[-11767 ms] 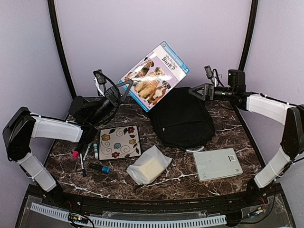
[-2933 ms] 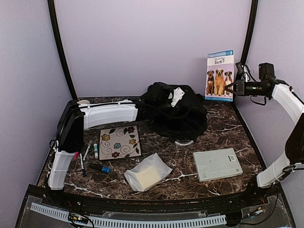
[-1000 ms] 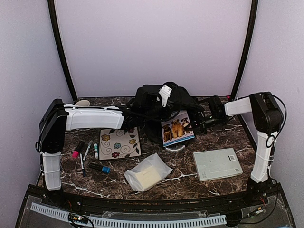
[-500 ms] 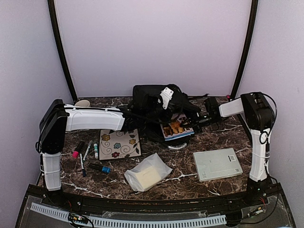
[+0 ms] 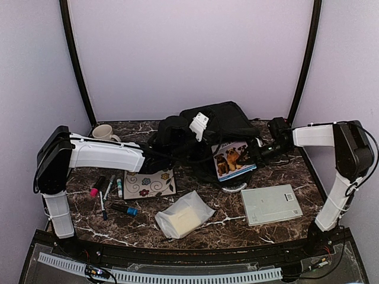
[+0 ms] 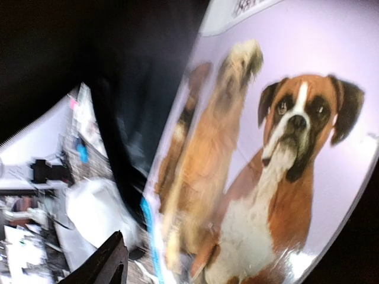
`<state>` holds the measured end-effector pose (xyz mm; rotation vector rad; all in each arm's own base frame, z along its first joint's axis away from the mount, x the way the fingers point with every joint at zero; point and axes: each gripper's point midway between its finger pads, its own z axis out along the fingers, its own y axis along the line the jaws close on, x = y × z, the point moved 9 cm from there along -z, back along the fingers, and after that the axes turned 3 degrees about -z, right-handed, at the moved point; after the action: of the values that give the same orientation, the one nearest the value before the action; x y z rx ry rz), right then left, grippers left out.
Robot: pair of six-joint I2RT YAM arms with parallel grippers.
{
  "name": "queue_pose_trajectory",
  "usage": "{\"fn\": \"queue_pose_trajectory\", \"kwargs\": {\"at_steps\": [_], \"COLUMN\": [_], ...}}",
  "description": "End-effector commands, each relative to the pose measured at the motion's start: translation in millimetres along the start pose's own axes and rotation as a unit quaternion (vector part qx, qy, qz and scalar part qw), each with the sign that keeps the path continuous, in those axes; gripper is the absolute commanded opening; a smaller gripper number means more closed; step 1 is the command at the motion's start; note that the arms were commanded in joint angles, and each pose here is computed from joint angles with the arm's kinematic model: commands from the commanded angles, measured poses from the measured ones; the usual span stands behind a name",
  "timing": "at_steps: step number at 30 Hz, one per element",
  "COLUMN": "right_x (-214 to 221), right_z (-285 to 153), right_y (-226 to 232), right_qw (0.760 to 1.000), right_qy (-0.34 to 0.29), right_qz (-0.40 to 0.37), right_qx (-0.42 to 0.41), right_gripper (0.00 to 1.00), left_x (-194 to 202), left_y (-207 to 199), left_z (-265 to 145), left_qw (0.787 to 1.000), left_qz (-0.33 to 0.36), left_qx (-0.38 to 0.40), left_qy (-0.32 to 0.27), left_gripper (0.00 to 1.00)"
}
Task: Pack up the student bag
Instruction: Place the book in the largest pocket of the bag.
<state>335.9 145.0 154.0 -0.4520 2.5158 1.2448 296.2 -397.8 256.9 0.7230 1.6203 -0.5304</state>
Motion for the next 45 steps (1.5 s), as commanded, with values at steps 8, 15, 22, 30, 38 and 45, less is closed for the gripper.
{"fn": "queue_pose_trajectory", "kwargs": {"at_steps": [8, 15, 22, 30, 38, 45], "right_x": [28, 42, 74, 81, 79, 56], "right_z": [-20, -40, -42, -37, -18, 7], "right_y": [20, 28, 42, 72, 94, 96], "right_qw": [0.989, 0.974, 0.967, 0.924, 0.811, 0.749], "right_qy": [0.033, 0.034, 0.11, 0.119, 0.163, 0.144], "right_qz": [-0.128, -0.174, -0.224, -0.356, -0.535, -0.593], "right_qx": [0.071, 0.141, 0.057, 0.067, 0.169, 0.259], "right_gripper": [0.85, 0.83, 0.82, 0.61, 0.42, 0.39], "left_x": [-35, -37, -38, -40, -39, -46], "left_y": [11, 14, 14, 13, 12, 9], "left_z": [-22, -23, -21, -20, -20, -21], "left_qw": [0.996, 0.997, 0.996, 0.997, 0.997, 0.996], "left_qz": [-0.023, -0.024, -0.027, -0.028, -0.038, -0.037], "left_qx": [-0.001, -0.003, 0.002, 0.011, 0.029, 0.049], "left_qy": [-0.081, -0.08, -0.081, -0.074, -0.068, -0.059], "left_gripper": [0.0, 0.0, 0.0, 0.0, 0.0, 0.0]}}
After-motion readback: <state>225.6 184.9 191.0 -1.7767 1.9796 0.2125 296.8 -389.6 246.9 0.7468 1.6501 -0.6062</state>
